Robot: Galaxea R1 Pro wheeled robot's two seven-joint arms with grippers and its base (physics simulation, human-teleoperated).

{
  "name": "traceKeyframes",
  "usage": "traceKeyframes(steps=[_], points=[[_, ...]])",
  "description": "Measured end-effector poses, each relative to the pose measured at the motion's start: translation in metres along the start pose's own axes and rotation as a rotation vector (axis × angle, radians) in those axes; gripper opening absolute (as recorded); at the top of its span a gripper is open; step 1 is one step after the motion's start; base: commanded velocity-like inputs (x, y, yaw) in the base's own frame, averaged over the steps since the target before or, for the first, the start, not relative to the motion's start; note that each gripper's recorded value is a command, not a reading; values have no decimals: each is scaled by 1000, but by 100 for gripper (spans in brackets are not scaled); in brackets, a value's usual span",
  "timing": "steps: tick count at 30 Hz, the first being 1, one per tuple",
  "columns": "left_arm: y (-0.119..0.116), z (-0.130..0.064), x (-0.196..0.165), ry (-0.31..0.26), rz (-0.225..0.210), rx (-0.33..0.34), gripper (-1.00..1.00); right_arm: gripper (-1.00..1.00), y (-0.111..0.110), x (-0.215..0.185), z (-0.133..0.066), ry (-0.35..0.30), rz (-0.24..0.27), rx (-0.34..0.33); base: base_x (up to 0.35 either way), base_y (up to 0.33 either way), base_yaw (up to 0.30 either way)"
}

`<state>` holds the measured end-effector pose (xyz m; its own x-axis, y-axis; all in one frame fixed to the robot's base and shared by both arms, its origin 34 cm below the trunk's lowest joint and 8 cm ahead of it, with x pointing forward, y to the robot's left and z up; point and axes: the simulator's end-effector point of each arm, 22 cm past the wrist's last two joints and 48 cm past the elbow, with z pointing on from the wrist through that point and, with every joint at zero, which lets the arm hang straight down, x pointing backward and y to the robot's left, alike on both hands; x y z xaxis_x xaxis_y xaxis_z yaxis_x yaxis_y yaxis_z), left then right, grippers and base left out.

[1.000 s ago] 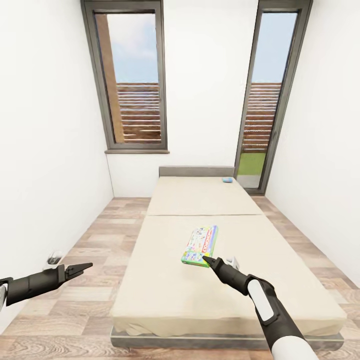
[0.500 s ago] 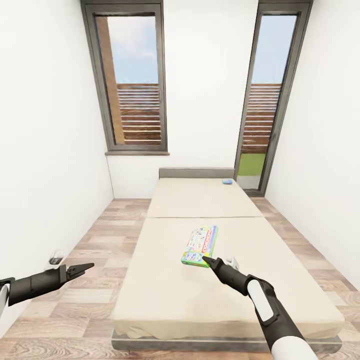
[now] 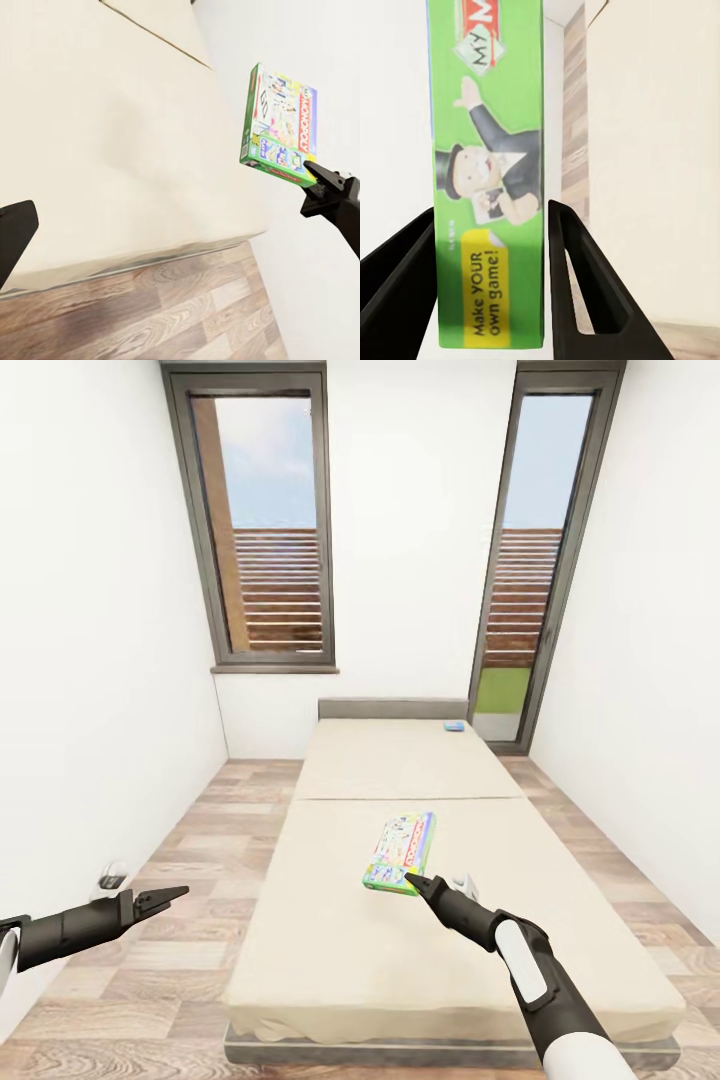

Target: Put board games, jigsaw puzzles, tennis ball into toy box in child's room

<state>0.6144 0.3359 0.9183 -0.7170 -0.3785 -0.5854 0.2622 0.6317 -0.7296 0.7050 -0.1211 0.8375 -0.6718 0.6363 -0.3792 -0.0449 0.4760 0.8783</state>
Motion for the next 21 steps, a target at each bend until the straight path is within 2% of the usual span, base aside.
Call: traceKeyframes(steps=[21], points=[[-24, -9, -17, 1, -4, 2, 100, -100, 27, -11, -10, 1, 0, 3, 0, 0, 0]])
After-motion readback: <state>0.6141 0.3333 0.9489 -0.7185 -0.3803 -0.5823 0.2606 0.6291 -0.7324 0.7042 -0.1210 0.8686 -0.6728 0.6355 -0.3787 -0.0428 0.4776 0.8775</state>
